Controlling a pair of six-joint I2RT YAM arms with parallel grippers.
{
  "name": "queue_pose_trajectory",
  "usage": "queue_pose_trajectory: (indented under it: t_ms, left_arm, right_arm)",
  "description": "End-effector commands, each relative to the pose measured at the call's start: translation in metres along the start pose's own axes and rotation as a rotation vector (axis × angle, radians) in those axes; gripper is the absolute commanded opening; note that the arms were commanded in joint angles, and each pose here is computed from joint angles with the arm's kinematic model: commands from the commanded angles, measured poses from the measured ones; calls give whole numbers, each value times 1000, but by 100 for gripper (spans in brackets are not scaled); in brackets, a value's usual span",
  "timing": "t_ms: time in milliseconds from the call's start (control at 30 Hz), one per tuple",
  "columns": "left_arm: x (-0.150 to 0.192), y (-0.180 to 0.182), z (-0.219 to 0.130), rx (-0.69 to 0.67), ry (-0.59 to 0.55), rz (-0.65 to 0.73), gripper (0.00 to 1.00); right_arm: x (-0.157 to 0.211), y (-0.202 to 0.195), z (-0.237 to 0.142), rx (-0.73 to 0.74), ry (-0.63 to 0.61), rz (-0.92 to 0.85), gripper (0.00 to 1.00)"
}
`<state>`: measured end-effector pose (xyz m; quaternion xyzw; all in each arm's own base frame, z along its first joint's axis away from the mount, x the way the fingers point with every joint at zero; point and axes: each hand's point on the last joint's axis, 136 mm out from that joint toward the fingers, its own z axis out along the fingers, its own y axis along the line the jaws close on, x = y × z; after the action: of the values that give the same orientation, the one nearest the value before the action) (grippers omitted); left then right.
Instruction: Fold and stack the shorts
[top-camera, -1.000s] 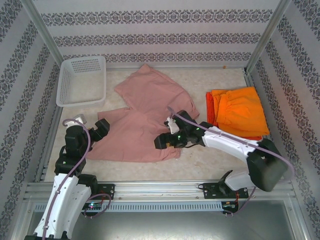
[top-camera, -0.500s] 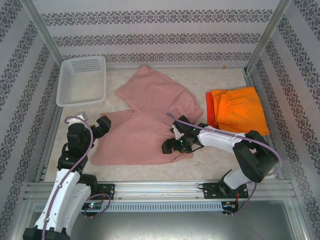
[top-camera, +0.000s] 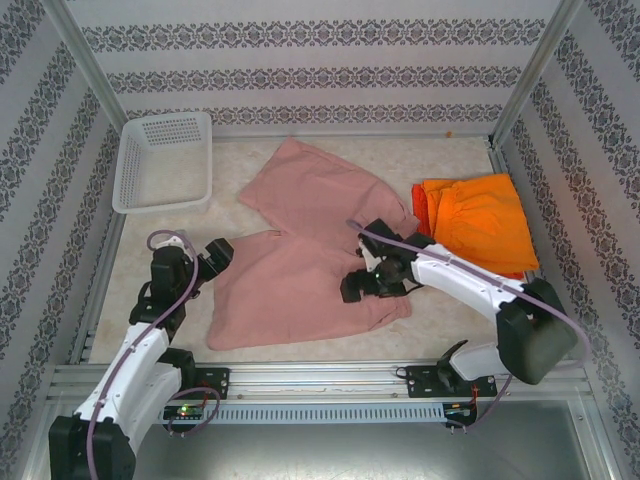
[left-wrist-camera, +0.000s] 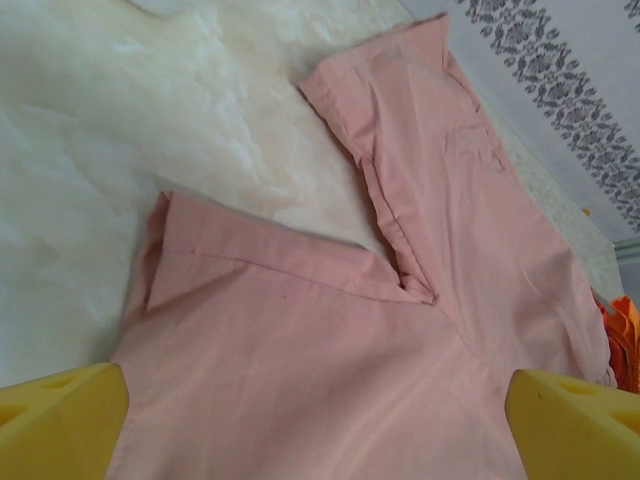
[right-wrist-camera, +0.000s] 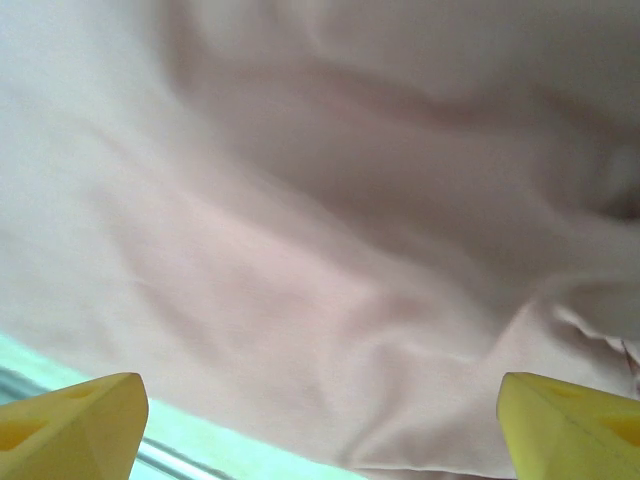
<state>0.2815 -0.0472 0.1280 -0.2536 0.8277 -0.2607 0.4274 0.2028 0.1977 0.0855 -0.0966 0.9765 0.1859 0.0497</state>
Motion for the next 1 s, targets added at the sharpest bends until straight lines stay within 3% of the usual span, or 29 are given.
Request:
queue_pose_trajectory:
  t_ms: [0,233,467,967]
  left_arm:
    - [1,-21,6,98,-8,-24,98]
    - [27,-20,30,114,59,-49,98]
    - [51,2,51,64,106,-59,97]
    - [48,63,29,-176,-9,-6,100]
  right_arm:
    - [-42,29,-33,-157,-132,0,91]
    - [-119,-3,-44,-181,-247,114,91]
    - [-176,-53,-23,-117,-215,174,90]
    - [-224,-118,41,81,-86,184,89]
